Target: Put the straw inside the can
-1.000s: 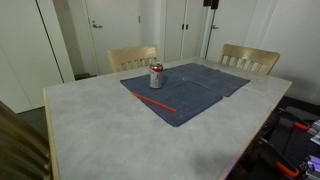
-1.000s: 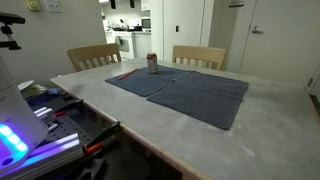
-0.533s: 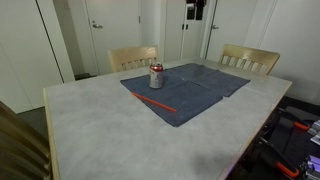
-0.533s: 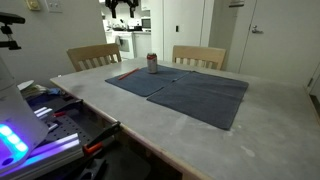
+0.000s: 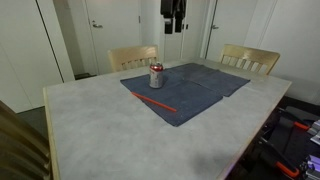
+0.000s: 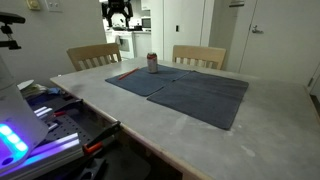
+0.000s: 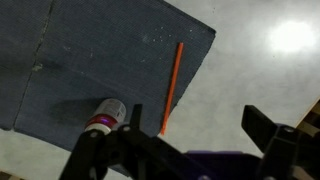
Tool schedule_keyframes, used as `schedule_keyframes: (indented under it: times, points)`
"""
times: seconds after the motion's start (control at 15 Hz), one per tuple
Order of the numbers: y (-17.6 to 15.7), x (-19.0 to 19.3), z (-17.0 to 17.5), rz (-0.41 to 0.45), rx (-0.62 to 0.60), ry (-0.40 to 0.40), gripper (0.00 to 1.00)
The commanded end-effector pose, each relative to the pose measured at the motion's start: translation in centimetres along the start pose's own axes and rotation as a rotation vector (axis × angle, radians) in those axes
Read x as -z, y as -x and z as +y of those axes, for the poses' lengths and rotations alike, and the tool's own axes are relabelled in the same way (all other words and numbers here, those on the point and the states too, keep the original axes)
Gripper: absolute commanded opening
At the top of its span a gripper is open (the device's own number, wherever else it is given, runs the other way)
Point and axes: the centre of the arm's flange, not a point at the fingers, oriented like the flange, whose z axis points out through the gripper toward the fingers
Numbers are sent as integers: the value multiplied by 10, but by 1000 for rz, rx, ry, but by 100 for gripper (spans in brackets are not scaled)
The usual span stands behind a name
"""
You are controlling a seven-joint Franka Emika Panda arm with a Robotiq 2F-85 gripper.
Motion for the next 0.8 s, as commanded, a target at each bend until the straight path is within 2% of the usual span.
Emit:
schedule_keyframes:
  times: [0.0, 0.33, 0.73]
  points:
    - [-31, -29, -4, 11, 11, 7, 100]
    - [-59, -69, -4, 13, 12, 30, 100]
    - [-81, -108, -11, 17, -43, 64, 100]
